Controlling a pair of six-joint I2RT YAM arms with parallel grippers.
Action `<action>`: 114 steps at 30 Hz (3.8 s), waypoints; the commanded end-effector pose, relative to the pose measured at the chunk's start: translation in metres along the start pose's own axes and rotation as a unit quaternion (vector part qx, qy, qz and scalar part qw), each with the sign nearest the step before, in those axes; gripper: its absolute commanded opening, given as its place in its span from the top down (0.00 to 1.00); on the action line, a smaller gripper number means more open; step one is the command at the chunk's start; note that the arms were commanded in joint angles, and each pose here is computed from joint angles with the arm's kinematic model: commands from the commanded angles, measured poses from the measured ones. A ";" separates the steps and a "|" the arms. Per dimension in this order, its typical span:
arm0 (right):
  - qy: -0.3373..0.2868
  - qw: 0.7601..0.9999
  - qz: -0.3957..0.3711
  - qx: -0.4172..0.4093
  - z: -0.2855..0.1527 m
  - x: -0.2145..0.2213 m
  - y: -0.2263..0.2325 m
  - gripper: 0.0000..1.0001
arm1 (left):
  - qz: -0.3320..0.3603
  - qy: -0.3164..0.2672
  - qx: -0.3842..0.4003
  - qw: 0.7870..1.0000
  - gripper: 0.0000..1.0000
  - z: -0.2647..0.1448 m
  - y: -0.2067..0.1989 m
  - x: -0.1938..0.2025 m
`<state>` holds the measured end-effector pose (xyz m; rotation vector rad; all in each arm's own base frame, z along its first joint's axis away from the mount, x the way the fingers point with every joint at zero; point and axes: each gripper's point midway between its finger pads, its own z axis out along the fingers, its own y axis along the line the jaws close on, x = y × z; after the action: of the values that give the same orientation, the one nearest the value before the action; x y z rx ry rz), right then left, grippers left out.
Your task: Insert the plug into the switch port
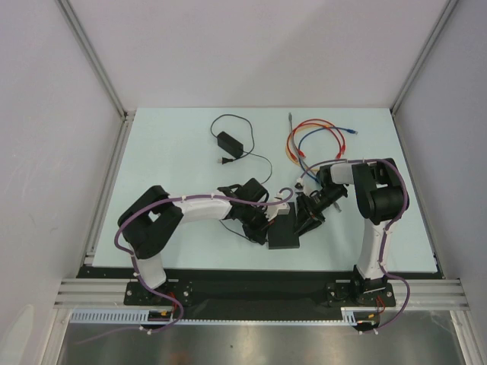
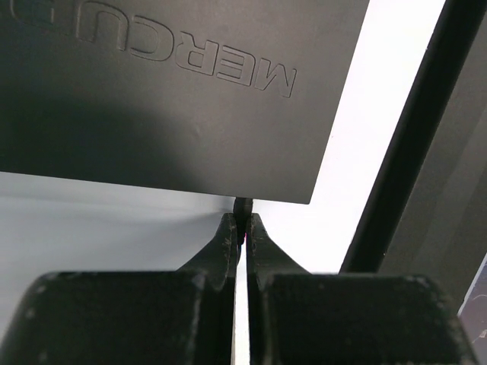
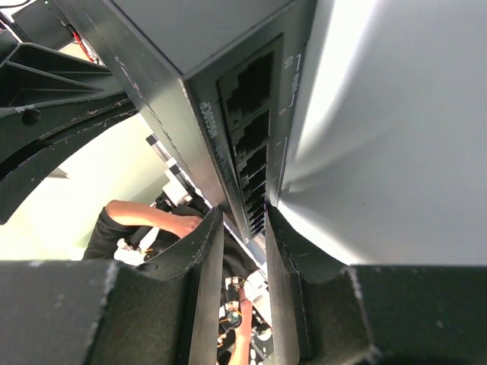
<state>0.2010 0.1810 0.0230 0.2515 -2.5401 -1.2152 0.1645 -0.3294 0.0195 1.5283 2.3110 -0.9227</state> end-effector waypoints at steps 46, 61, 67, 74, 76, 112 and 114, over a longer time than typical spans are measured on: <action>-0.058 0.994 -0.090 -0.011 0.079 -0.085 0.076 0.53 | 0.128 -0.006 -0.035 0.991 0.63 -0.101 0.084 0.063; -0.044 0.987 -0.153 -0.022 0.128 -0.079 0.090 0.40 | 0.043 -0.029 -0.120 0.991 0.61 -0.114 0.157 0.049; -0.075 0.983 -0.163 -0.042 0.137 -0.112 0.113 0.36 | 0.013 -0.066 -0.111 0.991 0.62 -0.114 0.170 0.033; -0.111 0.978 -0.174 -0.021 0.099 -0.126 0.110 0.33 | -0.005 -0.087 -0.115 0.990 0.59 -0.138 0.177 0.029; -0.114 0.976 -0.184 -0.005 0.079 -0.119 0.105 0.32 | -0.007 -0.096 -0.115 0.989 0.58 -0.147 0.172 0.026; -0.208 0.862 -0.105 0.449 -0.156 -0.101 -0.080 0.59 | 0.056 -0.315 -0.220 0.922 0.42 -0.303 0.117 -0.103; -0.202 0.865 -0.102 0.448 -0.153 -0.102 -0.085 0.60 | 0.056 -0.315 -0.221 0.921 0.41 -0.305 0.117 -0.105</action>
<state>0.3432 0.0513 0.0307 0.4834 -3.3411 -0.0581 0.3563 -0.1894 0.2222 0.9800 1.8956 -0.6813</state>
